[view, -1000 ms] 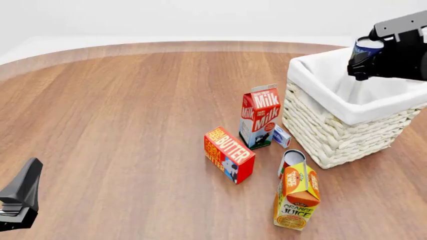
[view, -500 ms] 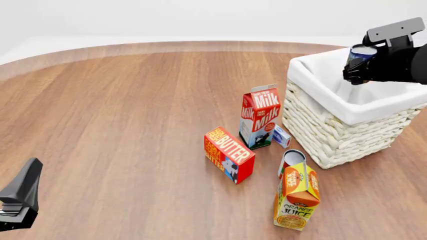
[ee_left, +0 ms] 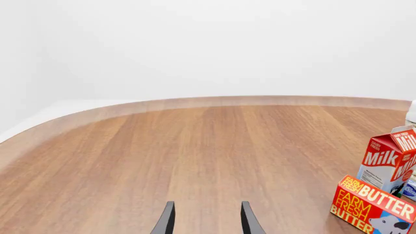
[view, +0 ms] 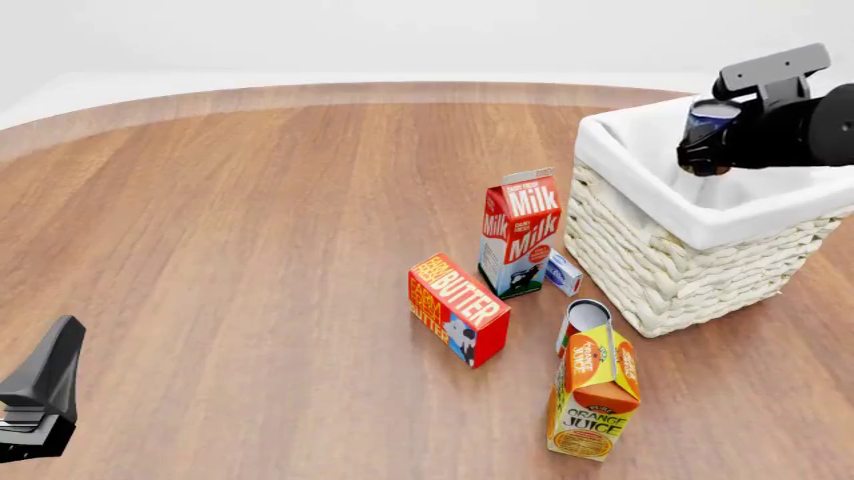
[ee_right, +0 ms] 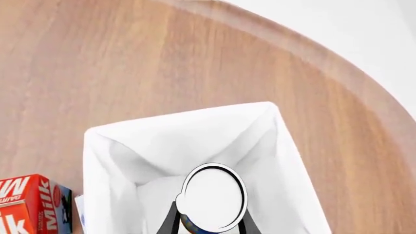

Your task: Pick up the alphabet soup, and put it in the basket.

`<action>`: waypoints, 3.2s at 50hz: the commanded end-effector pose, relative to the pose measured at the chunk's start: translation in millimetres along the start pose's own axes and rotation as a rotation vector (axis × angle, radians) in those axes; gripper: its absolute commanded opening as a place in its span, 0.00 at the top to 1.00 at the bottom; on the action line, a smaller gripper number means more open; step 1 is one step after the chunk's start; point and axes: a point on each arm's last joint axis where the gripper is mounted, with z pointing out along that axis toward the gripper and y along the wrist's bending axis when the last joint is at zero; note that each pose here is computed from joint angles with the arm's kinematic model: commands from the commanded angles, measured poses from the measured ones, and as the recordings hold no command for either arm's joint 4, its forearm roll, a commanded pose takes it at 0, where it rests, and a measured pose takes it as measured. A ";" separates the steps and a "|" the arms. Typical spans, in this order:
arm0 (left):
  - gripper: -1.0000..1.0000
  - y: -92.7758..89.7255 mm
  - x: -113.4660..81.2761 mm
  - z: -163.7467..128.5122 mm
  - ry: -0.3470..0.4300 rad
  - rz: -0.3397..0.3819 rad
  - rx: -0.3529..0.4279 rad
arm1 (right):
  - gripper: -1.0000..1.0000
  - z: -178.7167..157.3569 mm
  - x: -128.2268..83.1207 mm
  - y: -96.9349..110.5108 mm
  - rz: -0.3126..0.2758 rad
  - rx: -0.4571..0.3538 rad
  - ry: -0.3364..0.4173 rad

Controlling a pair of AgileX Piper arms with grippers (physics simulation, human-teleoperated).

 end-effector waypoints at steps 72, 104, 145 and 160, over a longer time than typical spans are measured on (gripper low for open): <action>0.00 0.0 0.0 0.0 0.000 0.000 0.000 | 1.00 26.2 7.8 -5.0 0.010 -0.024 0.133; 0.00 0.0 0.0 0.0 0.000 0.000 0.000 | 0.00 20.0 3.4 -6.7 0.047 -0.010 0.098; 0.00 0.0 0.0 0.0 0.000 0.000 0.000 | 0.00 4.7 -1.1 -15.0 0.048 0.030 0.015; 0.00 0.0 0.0 0.0 0.000 0.000 0.000 | 0.00 -0.3 -3.1 -16.4 0.063 0.040 -0.012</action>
